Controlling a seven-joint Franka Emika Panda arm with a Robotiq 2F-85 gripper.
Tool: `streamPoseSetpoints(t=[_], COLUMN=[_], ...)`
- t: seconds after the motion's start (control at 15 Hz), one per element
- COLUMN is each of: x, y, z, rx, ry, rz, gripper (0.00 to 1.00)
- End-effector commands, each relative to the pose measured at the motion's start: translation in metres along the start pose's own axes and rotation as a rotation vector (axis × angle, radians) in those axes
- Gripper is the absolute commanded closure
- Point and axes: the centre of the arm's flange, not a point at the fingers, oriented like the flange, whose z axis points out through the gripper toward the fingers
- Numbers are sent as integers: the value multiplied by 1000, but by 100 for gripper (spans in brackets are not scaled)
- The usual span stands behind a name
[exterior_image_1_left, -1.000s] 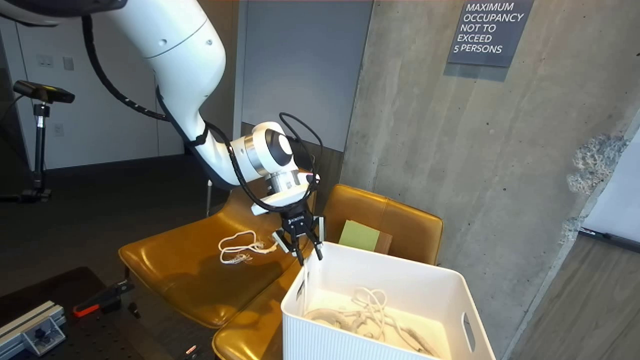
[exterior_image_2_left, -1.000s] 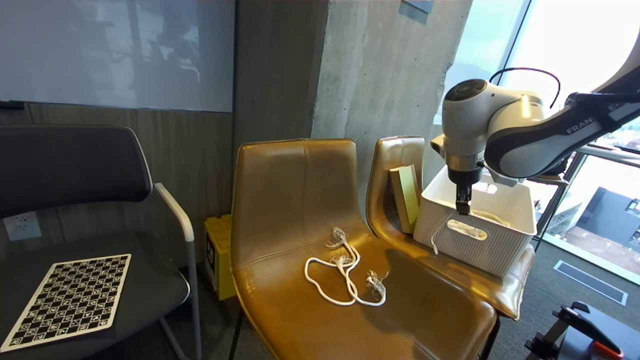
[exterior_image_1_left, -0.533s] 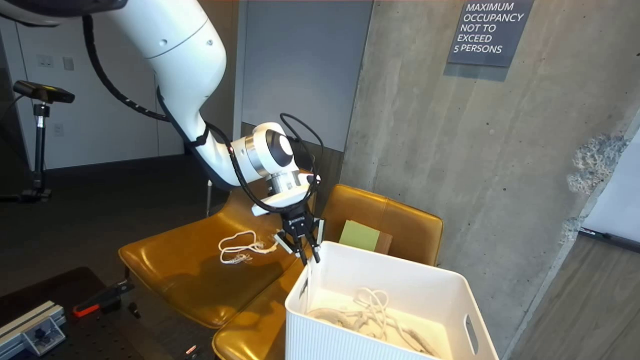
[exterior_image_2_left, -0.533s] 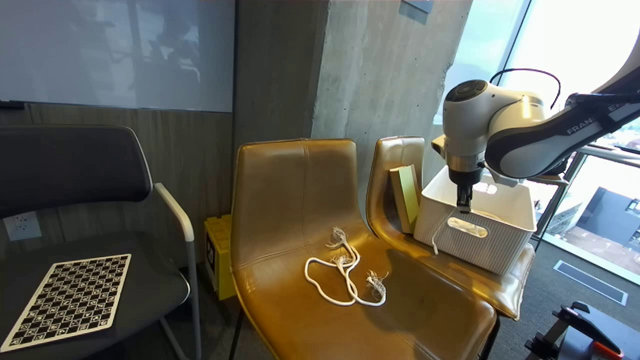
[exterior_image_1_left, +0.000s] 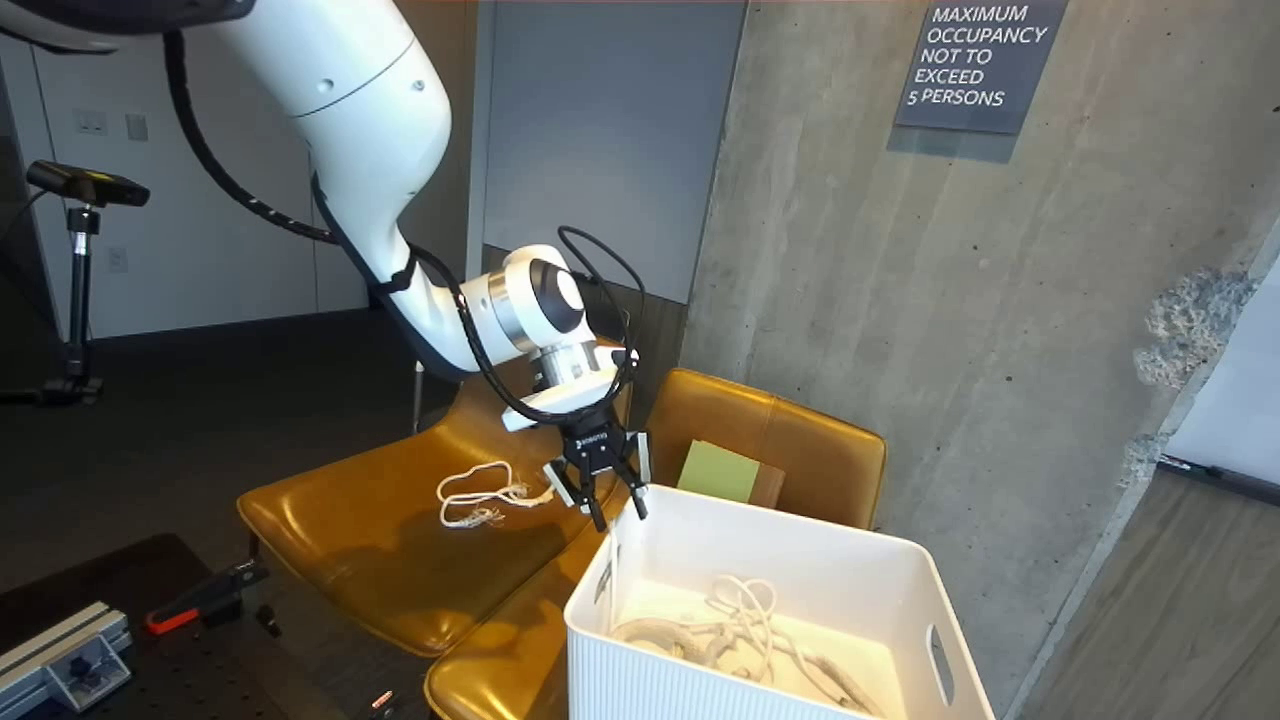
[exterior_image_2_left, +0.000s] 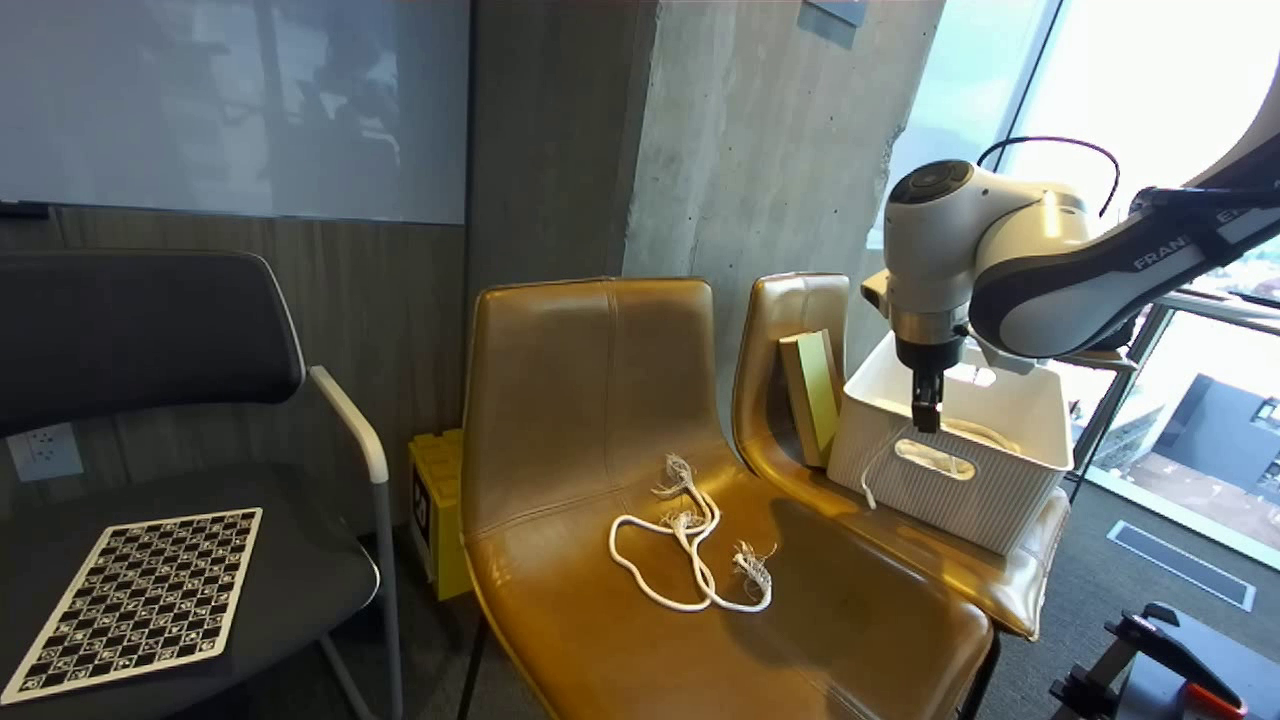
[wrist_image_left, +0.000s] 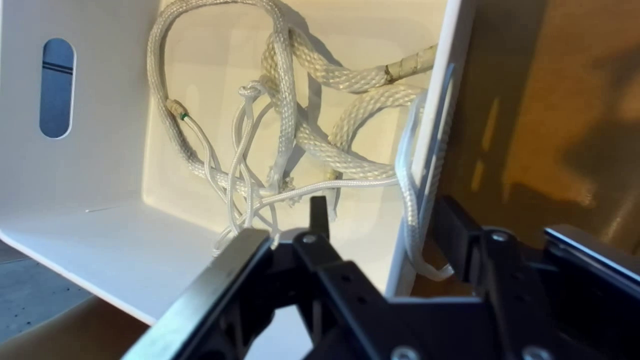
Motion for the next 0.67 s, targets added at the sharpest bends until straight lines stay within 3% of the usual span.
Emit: streamPoseSetpoints(t=[0.0, 0.33, 0.4, 0.53, 0.6], x=[-4, -4, -3, -3, -3], y=[0, 2, 2, 1, 0], z=[-8, -9, -10, -11, -12], rx=[-12, -12, -12, -13, -14], ry=[1, 2, 3, 4, 4], rz=[-12, -10, -9, -9, -9], gripper=[31, 45, 54, 55, 62])
